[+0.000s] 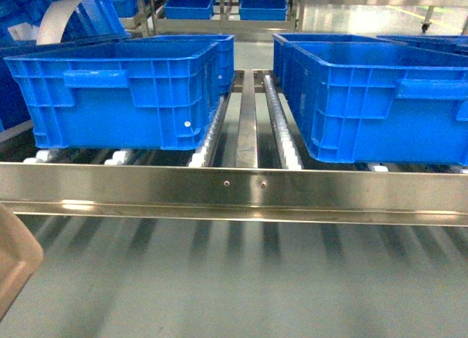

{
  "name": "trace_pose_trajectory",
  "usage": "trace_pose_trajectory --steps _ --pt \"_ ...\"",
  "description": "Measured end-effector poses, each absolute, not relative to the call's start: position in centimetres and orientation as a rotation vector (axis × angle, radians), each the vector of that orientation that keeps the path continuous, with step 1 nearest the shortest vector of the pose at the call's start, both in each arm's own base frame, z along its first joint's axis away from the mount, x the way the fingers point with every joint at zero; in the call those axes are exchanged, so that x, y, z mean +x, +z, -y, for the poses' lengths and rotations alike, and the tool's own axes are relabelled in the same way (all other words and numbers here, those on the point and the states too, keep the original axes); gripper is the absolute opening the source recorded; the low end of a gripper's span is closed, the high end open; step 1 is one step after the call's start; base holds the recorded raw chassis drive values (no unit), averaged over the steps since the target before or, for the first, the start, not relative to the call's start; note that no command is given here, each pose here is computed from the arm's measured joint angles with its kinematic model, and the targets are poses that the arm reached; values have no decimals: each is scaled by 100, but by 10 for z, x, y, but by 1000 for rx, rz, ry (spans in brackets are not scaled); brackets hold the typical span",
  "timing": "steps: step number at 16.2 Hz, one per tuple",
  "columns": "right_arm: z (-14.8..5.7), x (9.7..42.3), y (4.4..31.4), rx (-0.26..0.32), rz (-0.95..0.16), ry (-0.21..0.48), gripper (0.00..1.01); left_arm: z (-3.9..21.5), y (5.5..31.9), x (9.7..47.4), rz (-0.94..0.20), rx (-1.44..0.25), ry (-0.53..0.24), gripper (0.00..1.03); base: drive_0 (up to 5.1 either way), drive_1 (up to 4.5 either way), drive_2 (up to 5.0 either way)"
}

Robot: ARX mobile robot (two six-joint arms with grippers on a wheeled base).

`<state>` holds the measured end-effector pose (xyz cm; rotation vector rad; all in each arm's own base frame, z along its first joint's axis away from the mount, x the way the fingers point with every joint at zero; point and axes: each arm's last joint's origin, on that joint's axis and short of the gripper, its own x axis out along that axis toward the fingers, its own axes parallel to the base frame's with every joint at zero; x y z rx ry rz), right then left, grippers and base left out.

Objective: Place part in tray to right shelf

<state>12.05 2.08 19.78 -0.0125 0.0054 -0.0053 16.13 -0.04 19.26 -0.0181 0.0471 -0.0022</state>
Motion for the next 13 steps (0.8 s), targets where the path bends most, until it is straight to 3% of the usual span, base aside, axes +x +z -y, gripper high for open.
trace_pose_trajectory --steps 2,5,6,11,13 --pt "-15 117 192 -11 -2 -6 2 0 194 152 -2 -18 -3 13 0 0 0" --pt "-6 113 183 -10 -8 15 2 0 180 141 -30 -18 -1 13 0 0 0" --pt "0 112 181 -10 -2 -14 2 0 179 138 -26 -18 -1 13 0 0 0" --pt "0 104 169 -7 -28 -3 2 0 173 126 -14 -18 -1 13 0 0 0" --pt "0 97 171 -3 28 0 2 0 170 122 4 -19 -2 13 0 0 0"
